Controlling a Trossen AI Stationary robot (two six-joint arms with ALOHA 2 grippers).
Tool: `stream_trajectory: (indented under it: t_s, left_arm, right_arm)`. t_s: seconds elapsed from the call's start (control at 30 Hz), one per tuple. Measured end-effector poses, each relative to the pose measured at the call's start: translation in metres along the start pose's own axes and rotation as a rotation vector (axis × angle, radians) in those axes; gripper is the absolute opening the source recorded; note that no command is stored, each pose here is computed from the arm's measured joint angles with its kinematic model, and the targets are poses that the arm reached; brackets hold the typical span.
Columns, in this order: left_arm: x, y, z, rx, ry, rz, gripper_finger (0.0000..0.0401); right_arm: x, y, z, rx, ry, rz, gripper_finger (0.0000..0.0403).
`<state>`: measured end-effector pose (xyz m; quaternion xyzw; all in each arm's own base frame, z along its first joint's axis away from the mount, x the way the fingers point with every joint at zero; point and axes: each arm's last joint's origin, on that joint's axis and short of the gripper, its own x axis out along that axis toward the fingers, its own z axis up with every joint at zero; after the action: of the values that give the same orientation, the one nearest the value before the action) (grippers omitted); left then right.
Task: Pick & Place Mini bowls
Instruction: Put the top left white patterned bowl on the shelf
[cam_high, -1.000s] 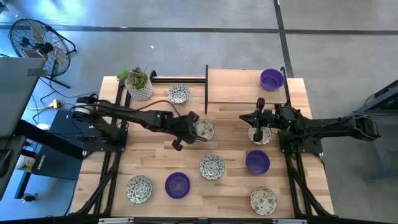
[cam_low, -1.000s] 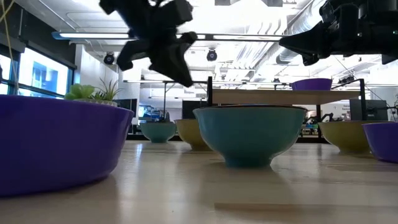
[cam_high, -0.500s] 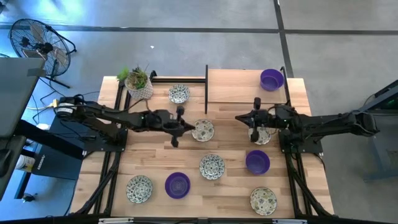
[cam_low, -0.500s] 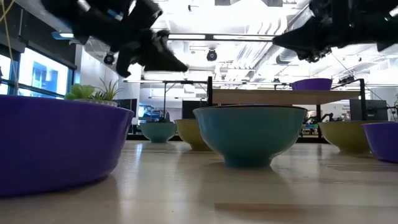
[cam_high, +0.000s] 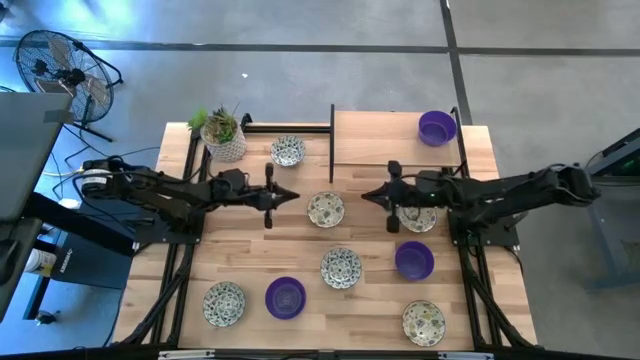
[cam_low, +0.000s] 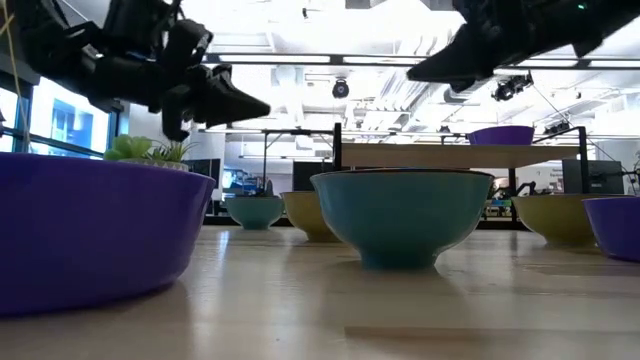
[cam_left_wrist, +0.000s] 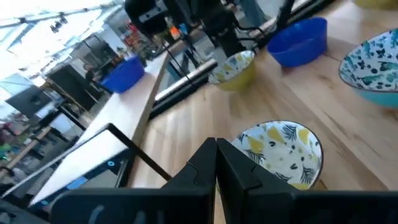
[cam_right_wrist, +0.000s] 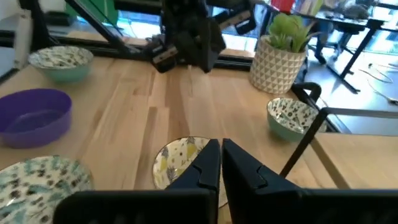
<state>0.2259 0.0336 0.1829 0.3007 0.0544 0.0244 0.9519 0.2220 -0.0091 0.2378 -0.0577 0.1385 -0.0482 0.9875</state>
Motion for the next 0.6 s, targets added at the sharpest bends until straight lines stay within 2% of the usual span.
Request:
stream_trajectory:
  t_s: [0.17,0.37,0.6]
  left_arm:
    - [-0.005,-0.001,-0.006,-0.016,-0.033,-0.018,0.0003]
    - [-0.005,-0.004,-0.006,-0.031,-0.045,-0.07,0.0003]
    - [-0.005,-0.004,-0.006,-0.031,-0.056,-0.083,0.0003]
  right_arm:
    - [0.017,0.004,0.005,-0.012,0.114,-0.011,0.004]
    - [0.042,0.015,-0.001,-0.067,0.316,0.039,0.0104]
    - [0.077,0.028,-0.005,-0.164,0.445,0.117,0.0154]
